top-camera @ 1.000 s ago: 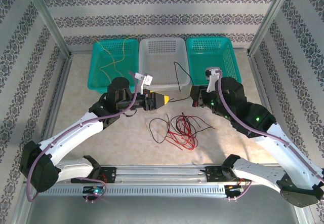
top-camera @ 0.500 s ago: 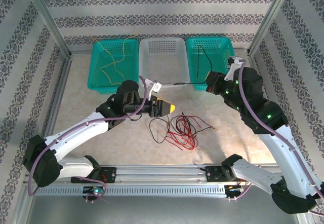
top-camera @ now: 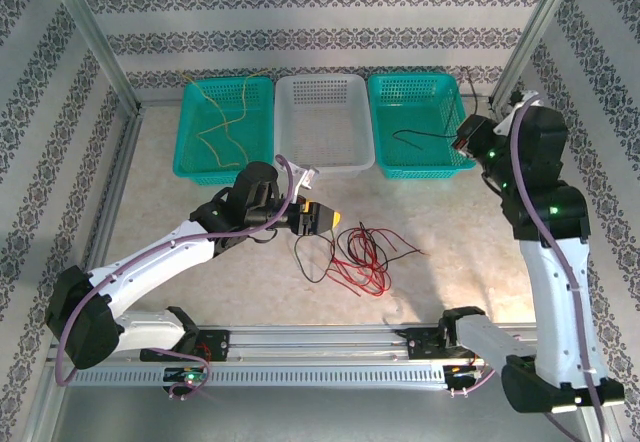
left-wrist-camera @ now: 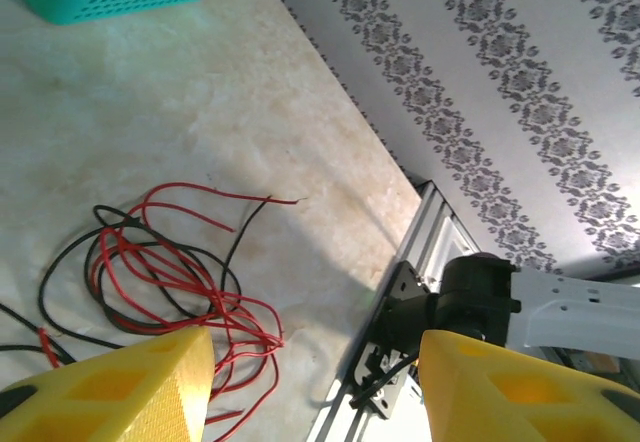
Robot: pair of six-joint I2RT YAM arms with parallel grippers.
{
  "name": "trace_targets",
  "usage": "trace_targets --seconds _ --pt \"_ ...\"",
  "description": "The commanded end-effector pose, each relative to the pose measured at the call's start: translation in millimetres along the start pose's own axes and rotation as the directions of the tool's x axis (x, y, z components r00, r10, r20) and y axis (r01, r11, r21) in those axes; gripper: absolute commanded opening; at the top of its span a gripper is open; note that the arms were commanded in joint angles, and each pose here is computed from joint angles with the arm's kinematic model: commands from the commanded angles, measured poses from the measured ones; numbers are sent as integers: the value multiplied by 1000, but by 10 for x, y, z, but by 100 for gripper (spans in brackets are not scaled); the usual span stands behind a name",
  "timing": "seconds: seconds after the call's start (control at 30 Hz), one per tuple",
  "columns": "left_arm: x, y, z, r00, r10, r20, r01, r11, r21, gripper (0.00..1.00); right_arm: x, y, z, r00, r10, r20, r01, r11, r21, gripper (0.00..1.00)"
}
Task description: Untangle the cables
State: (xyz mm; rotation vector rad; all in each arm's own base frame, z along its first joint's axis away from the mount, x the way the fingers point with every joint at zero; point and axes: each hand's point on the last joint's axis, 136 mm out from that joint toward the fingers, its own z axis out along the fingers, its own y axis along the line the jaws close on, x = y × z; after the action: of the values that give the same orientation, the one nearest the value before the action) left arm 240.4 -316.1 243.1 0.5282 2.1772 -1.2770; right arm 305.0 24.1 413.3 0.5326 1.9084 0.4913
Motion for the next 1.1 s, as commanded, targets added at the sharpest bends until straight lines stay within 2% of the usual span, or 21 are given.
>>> trace_targets --seconds 0.0,0.23,0.5,0.53,0.63,0.7,0.73,0.9,0.97,1.07 --pt "94 151 -7 1000 -3 -13 2 996 -89 56 -66 -99 164 998 29 -48 -30 1000 -1 0" --pt "245 298 -46 998 -26 -49 18 988 -152 56 -153 -515 781 993 69 -96 -58 992 109 0" --pt "362 410 -50 996 -45 -76 29 981 -191 56 -204 -702 1535 983 81 -164 -55 986 154 0" --pt "370 415 -47 996 -48 -75 33 981 -193 56 -196 -728 1635 981 82 -176 -54 986 160 4" --pt "368 435 -58 996 -54 -67 39 979 -202 56 -150 -838 1886 972 86 -220 -43 980 193 31" --pt "368 450 -67 996 -56 -65 41 976 -213 56 -116 -862 1957 965 87 -246 -36 978 206 46" --pt "359 461 -74 997 -54 -62 39 974 -221 57 -95 -845 1957 964 83 -253 -30 979 204 48" --pt "372 588 -88 997 -57 -52 40 959 -282 63 83 -646 1767 965 25 -259 22 985 174 51" --pt "400 672 -98 996 -66 -62 42 945 -325 63 240 -547 1636 961 0 -278 46 987 157 51" --pt "489 815 -93 990 -90 -106 42 920 -391 62 673 -439 1409 940 -61 -336 111 985 131 53"
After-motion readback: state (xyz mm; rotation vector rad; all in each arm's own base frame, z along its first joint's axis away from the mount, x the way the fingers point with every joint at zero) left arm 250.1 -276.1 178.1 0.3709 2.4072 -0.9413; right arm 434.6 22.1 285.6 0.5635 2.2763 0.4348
